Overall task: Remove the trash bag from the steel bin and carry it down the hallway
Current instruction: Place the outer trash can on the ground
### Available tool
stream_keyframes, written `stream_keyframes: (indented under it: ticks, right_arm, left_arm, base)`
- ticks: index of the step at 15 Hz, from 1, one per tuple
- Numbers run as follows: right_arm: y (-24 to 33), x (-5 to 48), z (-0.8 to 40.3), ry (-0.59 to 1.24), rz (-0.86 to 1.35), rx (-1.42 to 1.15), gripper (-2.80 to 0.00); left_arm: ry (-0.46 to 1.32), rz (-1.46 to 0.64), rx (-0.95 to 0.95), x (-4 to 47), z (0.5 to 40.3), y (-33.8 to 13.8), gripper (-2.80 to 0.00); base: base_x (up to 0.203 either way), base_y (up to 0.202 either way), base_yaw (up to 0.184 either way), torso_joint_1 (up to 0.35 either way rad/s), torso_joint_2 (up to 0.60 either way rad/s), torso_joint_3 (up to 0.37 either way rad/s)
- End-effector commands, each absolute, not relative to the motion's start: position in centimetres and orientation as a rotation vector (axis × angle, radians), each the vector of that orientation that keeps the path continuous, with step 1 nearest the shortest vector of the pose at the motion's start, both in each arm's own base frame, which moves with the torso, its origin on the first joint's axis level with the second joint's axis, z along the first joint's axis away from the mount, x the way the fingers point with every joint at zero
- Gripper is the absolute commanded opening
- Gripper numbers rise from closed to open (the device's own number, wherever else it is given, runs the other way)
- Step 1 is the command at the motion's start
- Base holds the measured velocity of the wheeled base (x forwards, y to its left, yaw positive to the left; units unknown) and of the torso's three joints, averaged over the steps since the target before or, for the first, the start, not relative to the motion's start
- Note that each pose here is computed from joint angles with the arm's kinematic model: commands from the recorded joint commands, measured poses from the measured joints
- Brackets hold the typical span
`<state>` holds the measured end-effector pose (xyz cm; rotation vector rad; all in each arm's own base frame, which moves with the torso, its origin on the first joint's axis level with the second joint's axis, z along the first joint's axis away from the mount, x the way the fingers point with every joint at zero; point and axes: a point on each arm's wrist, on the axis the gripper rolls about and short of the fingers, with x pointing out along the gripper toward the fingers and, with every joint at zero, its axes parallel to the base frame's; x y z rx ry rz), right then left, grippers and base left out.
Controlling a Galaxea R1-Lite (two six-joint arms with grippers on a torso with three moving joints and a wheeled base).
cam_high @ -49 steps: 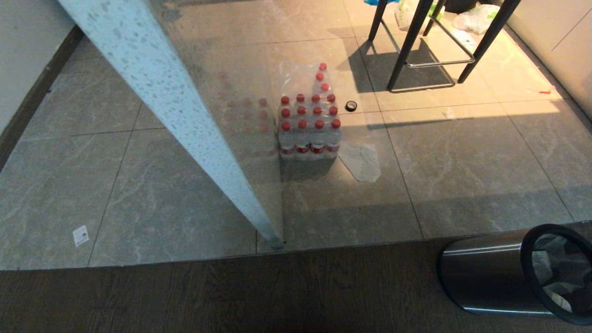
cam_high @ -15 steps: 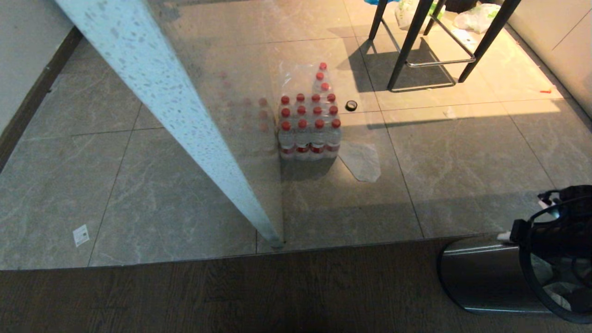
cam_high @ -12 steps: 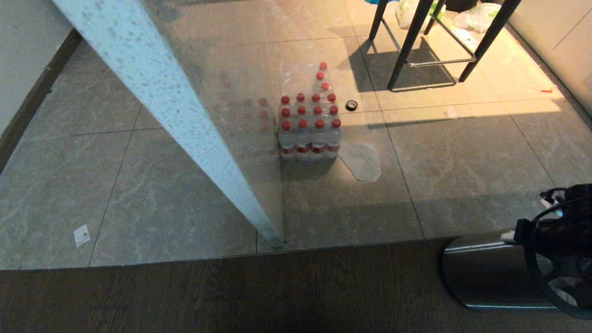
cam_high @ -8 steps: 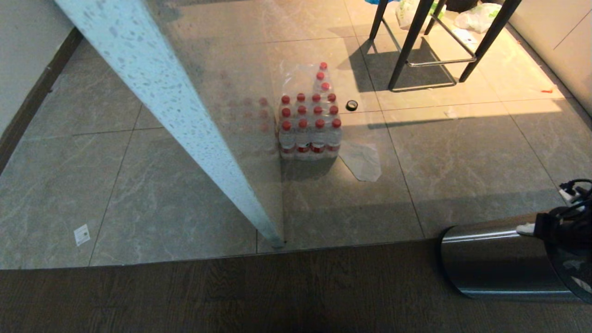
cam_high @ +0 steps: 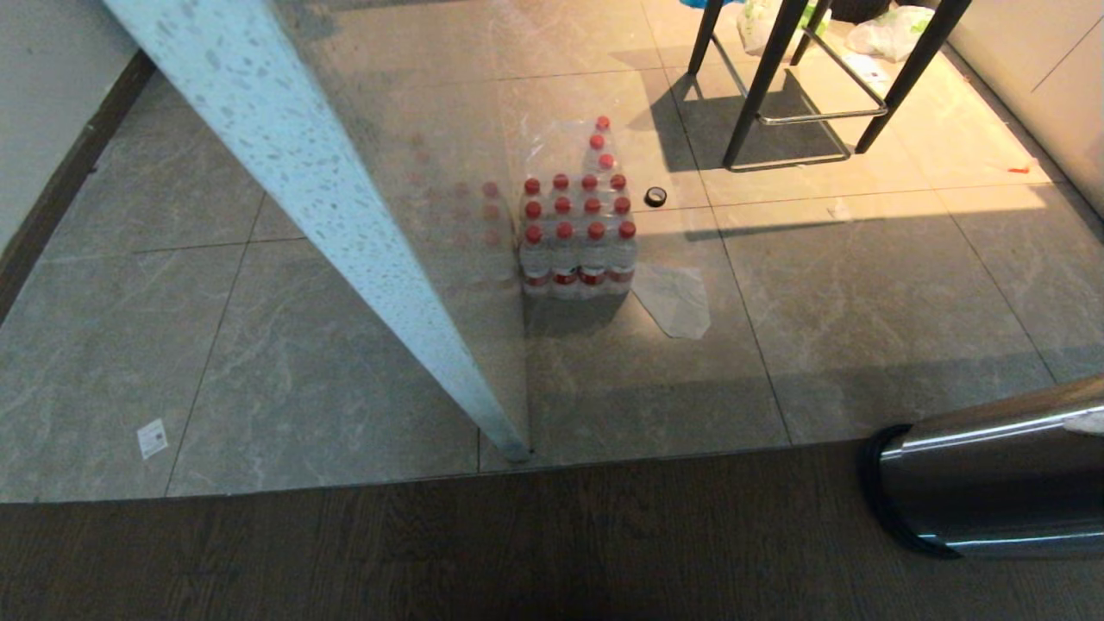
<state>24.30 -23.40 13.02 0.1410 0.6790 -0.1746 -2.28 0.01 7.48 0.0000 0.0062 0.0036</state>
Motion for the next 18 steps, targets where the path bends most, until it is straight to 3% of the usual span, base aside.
stream_keyframes:
  ticks: [1, 13, 18]
  right_arm:
    - [-23.6, 23.7, 15.5, 0.617, -0.2, 0.095, -2.8]
    - [-16.4, 14.7, 26.6, 0.546, -0.103, -0.138, -2.8]
    - [-14.0, 11.7, 29.1, 0.529, -0.036, -0.261, -2.8]
  left_arm:
    - [0.006, 0.003, 0.0, -2.3, 7.5, 0.0, -2.8]
    - [0.006, 0.003, 0.0, -2.3, 7.5, 0.0, -2.8]
    - [0.006, 0.003, 0.0, -2.3, 7.5, 0.0, -2.8]
  base:
    - [0.0, 0.0, 0.0, 0.0, 0.0, 0.0]
    - [0.0, 0.0, 0.0, 0.0, 0.0, 0.0]
    - [0.0, 0.0, 0.0, 0.0, 0.0, 0.0]
